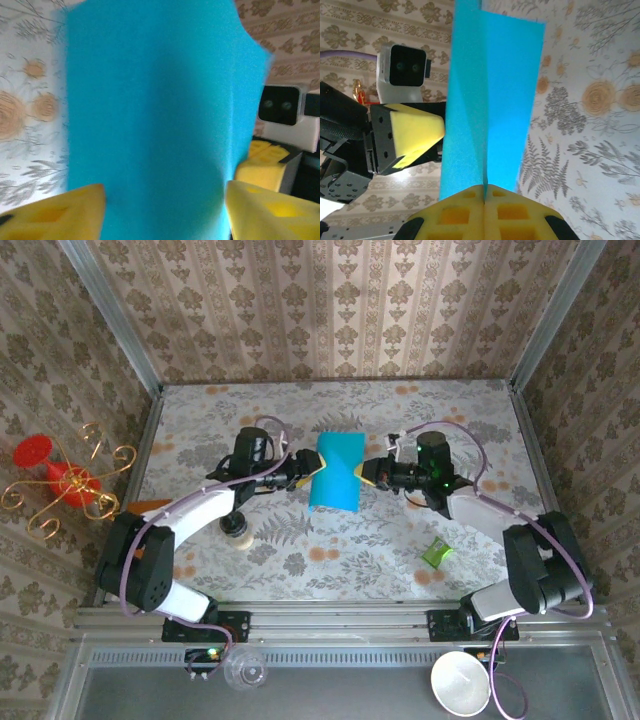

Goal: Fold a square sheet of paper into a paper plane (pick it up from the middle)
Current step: First fold in half a square sheet of paper at the center of the table.

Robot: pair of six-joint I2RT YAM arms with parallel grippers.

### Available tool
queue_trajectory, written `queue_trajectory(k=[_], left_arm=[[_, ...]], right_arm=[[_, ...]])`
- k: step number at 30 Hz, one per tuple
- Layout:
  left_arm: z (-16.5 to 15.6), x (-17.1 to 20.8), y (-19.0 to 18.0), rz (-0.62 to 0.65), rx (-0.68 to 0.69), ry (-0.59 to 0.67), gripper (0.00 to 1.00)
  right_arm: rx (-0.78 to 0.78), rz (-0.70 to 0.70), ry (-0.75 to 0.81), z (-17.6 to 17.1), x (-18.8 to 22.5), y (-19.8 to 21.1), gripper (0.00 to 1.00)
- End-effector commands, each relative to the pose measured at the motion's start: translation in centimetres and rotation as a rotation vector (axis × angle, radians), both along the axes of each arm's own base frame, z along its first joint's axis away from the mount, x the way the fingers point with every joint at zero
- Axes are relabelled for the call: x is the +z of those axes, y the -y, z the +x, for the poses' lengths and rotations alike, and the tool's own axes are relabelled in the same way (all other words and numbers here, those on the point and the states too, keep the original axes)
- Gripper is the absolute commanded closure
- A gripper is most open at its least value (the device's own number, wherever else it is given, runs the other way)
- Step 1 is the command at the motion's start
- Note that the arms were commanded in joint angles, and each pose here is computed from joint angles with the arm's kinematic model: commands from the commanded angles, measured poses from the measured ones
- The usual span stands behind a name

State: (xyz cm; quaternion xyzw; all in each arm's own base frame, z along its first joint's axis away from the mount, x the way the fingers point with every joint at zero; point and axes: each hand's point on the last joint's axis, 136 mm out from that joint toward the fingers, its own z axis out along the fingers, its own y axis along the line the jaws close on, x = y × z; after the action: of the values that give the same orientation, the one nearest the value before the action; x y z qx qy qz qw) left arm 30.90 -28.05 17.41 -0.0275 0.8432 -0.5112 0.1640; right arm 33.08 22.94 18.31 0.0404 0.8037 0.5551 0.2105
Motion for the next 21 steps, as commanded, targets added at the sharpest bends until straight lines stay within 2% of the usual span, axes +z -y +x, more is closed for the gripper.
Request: queue_trajectory(k=[1, 3, 6, 8, 10, 15, 21], left_arm=[[0.0, 0.0, -2.0, 0.066, 0.056, 0.031, 0.22], [0.6, -0.3, -4.0, 0.11, 0.113, 0.041, 0.15], [0.6, -0.4, -5.2, 0.148, 0.135, 0.069, 0.06], [0.5, -0.2, -5.7, 0.164, 0.143, 0.096, 0.01], [0.4, 0.0, -5.8, 0.17, 0.143, 0.112, 0.0], [-0.1, -0.6, -5.6, 0.173, 0.125, 0.101, 0.0], [-1.0, -2.8, -4.7, 0.206, 0.094, 0.049, 0.0]], right_arm=[[-0.047, -0.122, 0.006, -0.2, 0.7, 2.3, 1.0], [-0.074, -0.205, -0.006, -0.6, 0.8, 3.8, 1.0], [-0.087, -0.311, -0.012, -1.4, 1.6, 5.4, 1.0], [-0.073, -0.347, -0.023, -2.0, 2.5, 5.8, 1.0], [-0.058, -0.354, -0.05, -2.3, 2.9, 5.6, 1.0], [0.005, -0.327, -0.072, -2.1, 2.7, 2.4, 1.0], [0.079, -0.168, -0.08, -0.6, -0.4, -3.4, 0.99]])
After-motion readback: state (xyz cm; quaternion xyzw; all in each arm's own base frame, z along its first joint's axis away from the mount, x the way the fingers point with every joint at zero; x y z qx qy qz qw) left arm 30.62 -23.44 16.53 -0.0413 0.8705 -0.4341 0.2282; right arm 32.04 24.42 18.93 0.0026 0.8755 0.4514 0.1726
